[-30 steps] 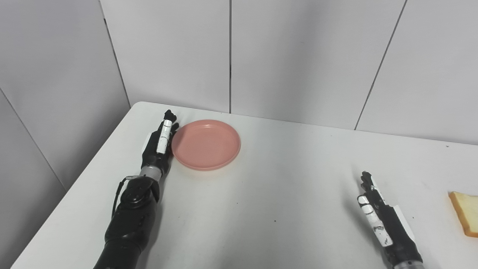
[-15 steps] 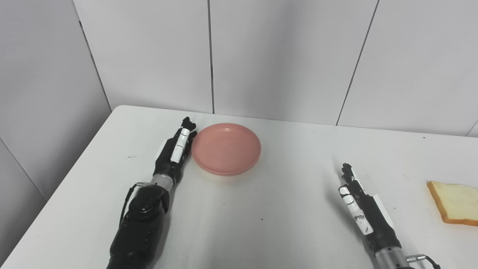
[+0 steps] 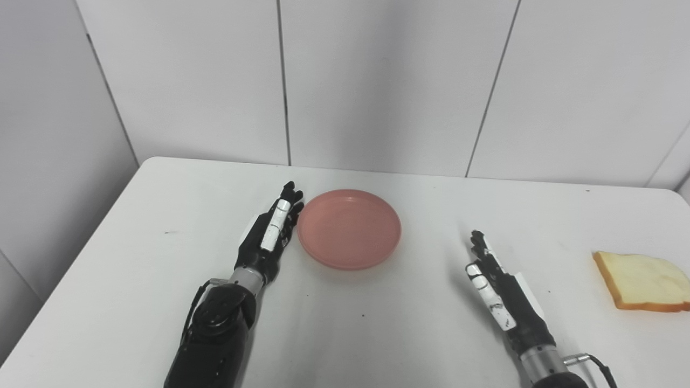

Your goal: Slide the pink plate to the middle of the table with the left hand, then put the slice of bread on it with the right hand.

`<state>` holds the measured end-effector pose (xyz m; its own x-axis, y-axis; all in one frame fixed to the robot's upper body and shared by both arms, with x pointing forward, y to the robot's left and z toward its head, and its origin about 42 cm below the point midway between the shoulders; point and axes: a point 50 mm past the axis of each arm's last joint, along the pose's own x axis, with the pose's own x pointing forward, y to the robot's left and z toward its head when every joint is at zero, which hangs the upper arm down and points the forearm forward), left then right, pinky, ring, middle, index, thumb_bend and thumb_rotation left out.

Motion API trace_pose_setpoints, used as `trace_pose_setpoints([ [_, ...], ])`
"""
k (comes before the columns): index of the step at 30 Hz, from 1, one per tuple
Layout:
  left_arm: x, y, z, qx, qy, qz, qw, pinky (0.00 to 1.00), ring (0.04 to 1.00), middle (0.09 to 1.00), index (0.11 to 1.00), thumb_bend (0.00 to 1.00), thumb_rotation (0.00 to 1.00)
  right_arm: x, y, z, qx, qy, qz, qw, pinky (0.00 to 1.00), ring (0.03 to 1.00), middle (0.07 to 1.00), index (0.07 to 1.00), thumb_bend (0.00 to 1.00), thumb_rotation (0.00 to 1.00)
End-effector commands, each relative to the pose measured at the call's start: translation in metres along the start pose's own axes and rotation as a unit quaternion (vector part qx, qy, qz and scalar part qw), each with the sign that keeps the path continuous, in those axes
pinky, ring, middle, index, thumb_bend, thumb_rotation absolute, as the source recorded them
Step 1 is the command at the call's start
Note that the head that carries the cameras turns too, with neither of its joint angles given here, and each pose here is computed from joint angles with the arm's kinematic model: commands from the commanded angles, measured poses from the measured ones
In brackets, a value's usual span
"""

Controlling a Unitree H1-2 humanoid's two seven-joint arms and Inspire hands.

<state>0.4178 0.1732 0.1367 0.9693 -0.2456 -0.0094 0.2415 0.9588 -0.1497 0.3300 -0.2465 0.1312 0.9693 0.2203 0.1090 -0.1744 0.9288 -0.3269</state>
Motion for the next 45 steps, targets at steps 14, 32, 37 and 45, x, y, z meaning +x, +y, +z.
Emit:
trace_pose_setpoints([
  [14, -0.007, -0.032, -0.013, -0.002, 0.038, -0.095, 0.995, 1.00, 1.000, 1.000, 1.000, 0.81, 0.97, -0.002, 0.017, 0.002, -0.001, 0.004, 0.008, 1.000, 0.94, 0.984, 1.000, 1.000, 0.62, 1.00],
  [32, -0.012, -0.033, -0.031, -0.016, 0.076, -0.096, 0.992, 1.00, 1.000, 1.000, 1.000, 0.81, 0.95, -0.002, 0.017, 0.001, 0.005, 0.003, 0.008, 1.000, 0.94, 0.986, 1.000, 1.000, 0.64, 1.00],
  [37, -0.013, -0.032, -0.034, -0.007, 0.080, -0.096, 0.992, 1.00, 1.000, 1.000, 1.000, 0.83, 0.95, -0.003, 0.017, 0.002, 0.007, 0.005, 0.007, 1.000, 0.95, 0.987, 1.000, 1.000, 0.64, 1.00],
  [45, -0.015, -0.031, -0.035, -0.002, 0.085, -0.099, 0.991, 1.00, 1.000, 1.000, 1.000, 0.80, 0.97, -0.003, 0.015, 0.003, 0.012, 0.004, -0.001, 1.000, 0.95, 0.989, 1.000, 1.000, 0.66, 0.99],
])
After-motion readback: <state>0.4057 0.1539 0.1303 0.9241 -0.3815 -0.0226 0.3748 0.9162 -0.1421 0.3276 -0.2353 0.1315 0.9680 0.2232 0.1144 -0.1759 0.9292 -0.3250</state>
